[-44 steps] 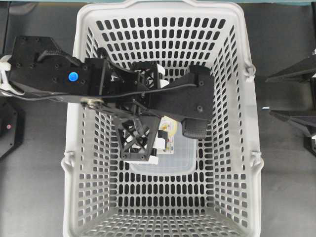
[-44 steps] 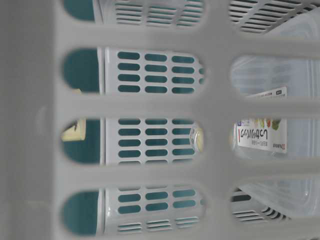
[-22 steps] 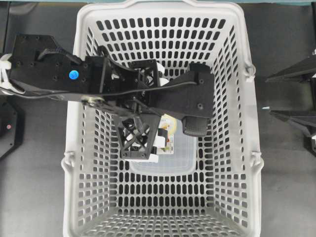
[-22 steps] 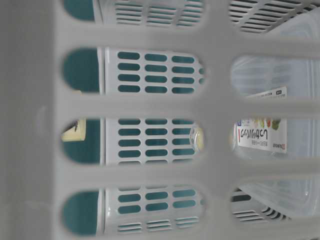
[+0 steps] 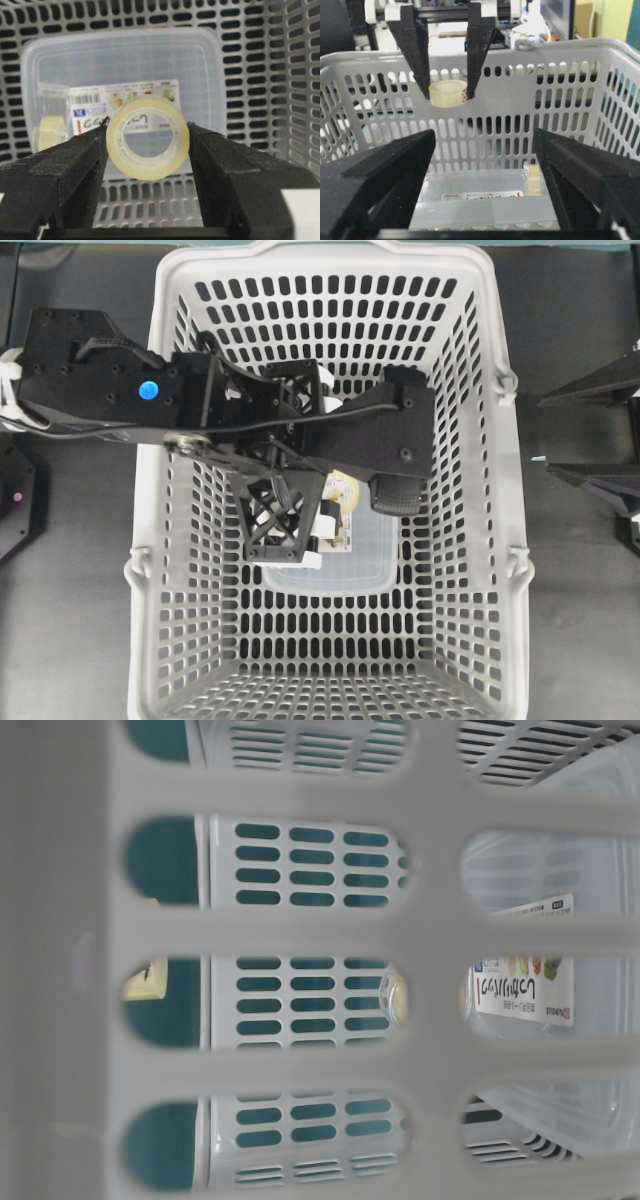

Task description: Pick up the cellophane tape from the shopping basket with the left arm.

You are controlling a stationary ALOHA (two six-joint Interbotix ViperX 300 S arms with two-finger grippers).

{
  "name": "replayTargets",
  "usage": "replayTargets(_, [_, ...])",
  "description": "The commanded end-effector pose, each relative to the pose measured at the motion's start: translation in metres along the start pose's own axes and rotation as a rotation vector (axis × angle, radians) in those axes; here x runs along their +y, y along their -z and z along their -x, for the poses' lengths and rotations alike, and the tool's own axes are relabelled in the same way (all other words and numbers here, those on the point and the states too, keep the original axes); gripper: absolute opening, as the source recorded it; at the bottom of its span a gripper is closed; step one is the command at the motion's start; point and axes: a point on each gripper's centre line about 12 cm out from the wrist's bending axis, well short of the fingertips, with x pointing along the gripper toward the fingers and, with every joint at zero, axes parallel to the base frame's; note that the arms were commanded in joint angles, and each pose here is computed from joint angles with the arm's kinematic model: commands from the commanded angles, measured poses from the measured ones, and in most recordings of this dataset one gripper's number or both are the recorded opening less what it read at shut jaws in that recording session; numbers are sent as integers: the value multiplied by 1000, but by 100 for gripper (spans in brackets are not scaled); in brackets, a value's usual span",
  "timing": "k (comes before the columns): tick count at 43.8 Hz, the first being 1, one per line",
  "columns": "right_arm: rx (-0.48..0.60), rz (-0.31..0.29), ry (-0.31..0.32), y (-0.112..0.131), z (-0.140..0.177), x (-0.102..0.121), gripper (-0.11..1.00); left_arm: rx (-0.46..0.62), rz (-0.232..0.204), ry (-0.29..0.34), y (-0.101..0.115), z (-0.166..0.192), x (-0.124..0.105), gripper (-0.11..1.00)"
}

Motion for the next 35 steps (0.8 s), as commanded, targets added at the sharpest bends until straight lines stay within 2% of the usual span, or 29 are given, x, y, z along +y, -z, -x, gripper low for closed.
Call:
replayTargets(1, [-17, -6, 2, -6, -1, 0, 76, -54, -2, -2, -8, 18, 0, 50])
replayTargets(16, [-15, -8, 0, -4, -1, 0, 76, -54, -2, -3, -7, 19, 0, 50])
replayTargets(24, [-21, -20, 0, -5, 1, 0, 76, 8, -2, -3, -1, 18, 0, 50])
replayTargets(35, [-25, -28, 0, -4, 3, 0, 76, 9, -3, -4, -1, 18, 0, 50])
